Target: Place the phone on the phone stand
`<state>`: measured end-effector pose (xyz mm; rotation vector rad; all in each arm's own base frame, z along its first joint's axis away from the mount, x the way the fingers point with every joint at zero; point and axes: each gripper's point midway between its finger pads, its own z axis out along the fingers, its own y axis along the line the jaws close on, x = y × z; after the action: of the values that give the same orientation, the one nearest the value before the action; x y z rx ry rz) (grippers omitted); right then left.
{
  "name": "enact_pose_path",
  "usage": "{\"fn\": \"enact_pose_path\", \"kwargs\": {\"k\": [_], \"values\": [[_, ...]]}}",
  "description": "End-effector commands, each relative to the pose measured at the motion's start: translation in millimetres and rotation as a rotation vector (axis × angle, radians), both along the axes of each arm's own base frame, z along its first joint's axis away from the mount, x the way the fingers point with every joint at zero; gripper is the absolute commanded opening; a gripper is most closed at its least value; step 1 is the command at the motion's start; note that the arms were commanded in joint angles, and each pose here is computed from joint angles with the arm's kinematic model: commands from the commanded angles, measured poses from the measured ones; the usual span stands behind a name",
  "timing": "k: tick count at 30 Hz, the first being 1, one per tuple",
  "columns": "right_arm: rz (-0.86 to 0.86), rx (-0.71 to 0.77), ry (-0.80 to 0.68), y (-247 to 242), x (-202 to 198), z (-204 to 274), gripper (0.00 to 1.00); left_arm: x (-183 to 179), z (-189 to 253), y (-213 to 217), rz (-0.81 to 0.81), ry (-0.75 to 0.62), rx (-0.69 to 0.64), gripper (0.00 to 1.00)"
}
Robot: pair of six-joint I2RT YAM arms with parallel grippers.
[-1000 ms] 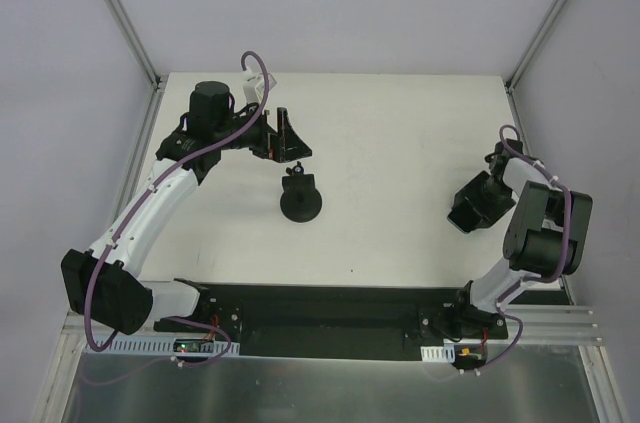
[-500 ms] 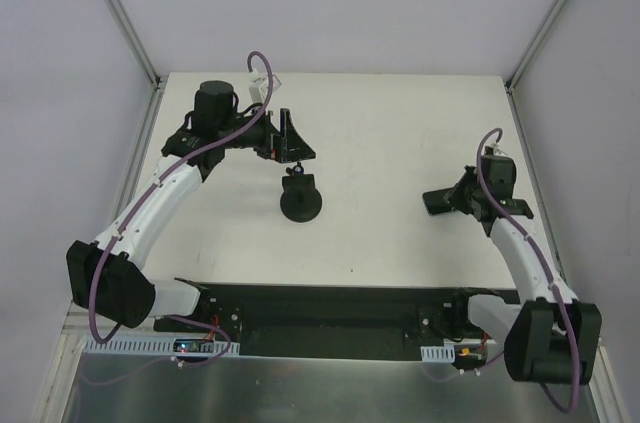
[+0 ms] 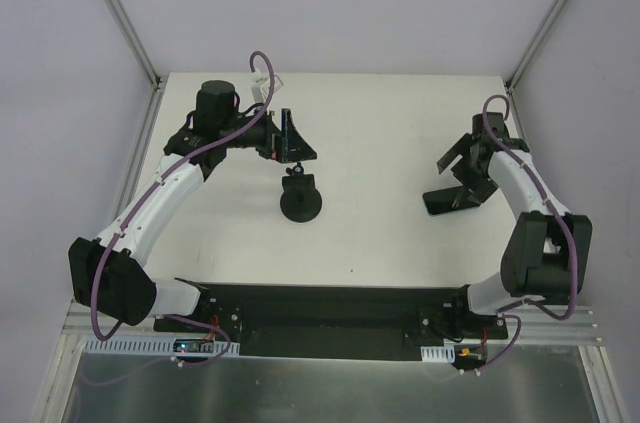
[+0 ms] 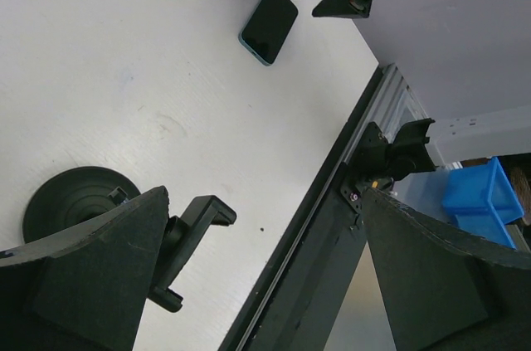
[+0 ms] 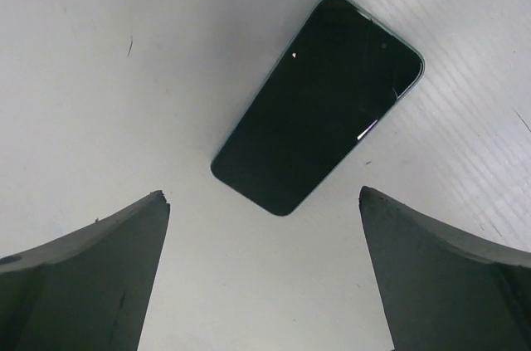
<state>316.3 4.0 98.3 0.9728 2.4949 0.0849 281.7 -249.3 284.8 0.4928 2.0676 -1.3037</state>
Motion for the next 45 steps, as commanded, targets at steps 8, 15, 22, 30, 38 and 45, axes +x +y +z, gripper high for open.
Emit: {"fn": "enact_pose_path", "kwargs": {"k": [8,15,22,30,38,45], "values": [[-0.14,-0.135,0.326,-22.9,14.9,-39.0,0.96,-3.5,9.7,-3.0,-0.024,-0.039,-0.028,0.98],[-0.076,-0.173,0.409,-11.0,13.1,-55.2,0.96,-2.5,12.2,-0.1,0.002,-0.059,-0.021,0.98],[-0.062,-0.156,0.428,-7.9,-8.4,-67.5,0.96,-3.7,12.5,-0.1,0.0,-0.054,-0.023,0.98],[0.016,-0.129,0.401,-3.6,-32.4,-62.6,0.96,-2.7,11.7,-0.3,0.001,-0.053,-0.022,0.98],[0.122,-0.013,0.237,-10.6,-29.7,-53.9,0.99,-3.0,11.8,-0.4,0.0,-0.051,-0.023,0.98],[0.205,0.039,0.12,-11.4,-5.9,-48.3,0.97,-3.5,11.3,-0.6,-0.002,-0.045,-0.024,0.97]]}}
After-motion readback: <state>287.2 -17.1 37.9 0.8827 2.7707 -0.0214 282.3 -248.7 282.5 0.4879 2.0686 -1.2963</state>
